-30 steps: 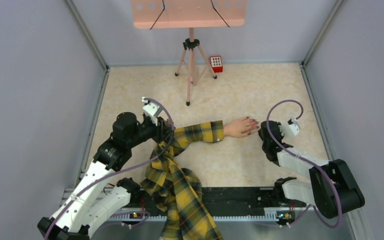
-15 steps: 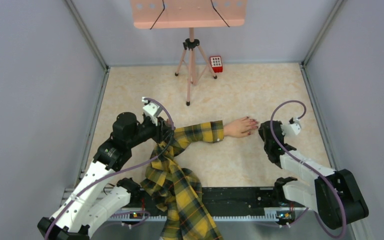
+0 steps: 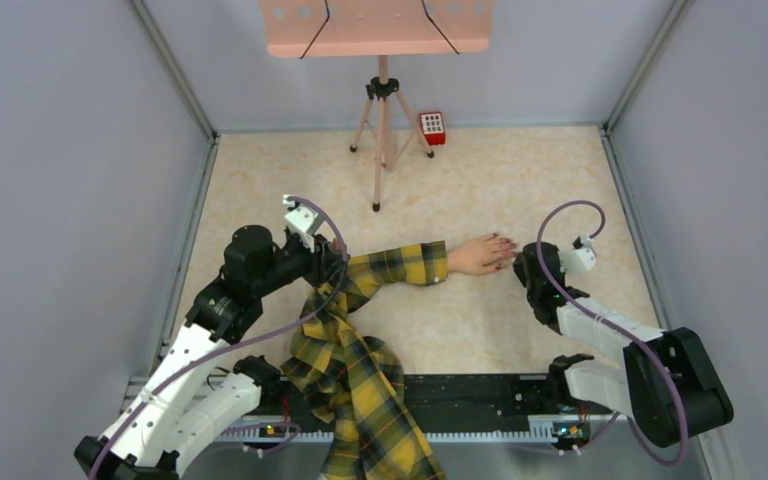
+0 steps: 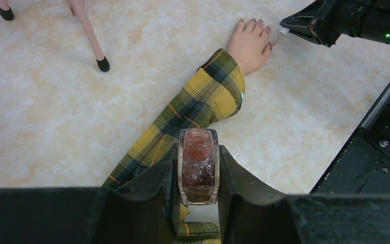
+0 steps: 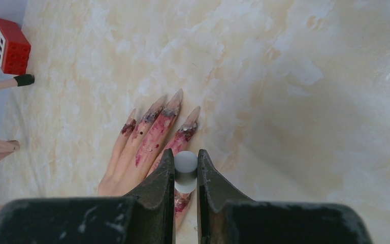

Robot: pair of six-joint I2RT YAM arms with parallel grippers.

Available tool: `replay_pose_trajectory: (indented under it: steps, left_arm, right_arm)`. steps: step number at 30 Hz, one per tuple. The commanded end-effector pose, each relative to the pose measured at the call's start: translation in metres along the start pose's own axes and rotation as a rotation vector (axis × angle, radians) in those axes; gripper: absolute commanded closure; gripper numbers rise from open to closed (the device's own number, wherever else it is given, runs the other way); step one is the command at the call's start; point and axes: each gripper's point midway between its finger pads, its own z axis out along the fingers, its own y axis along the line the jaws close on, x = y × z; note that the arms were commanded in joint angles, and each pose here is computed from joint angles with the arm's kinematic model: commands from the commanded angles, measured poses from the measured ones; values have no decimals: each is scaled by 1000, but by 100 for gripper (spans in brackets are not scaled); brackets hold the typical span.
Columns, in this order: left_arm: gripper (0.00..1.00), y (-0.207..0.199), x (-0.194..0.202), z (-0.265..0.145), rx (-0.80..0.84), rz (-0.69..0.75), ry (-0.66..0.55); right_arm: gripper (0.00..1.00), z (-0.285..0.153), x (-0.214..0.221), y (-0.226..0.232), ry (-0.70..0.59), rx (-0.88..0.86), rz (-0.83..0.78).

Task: Paint the nails
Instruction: Paint the nail polish on the nail.

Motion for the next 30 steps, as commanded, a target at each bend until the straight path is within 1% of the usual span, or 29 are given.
replay_pose_trajectory:
  steps: [1, 30]
  left_arm:
    - [100, -2, -22, -4, 2, 27, -69]
    - [100, -2, -22, -4, 3, 28, -71]
  right_arm:
    - [100, 2, -6, 20, -13, -35, 33]
    - [100, 8, -15, 23, -66, -25, 35]
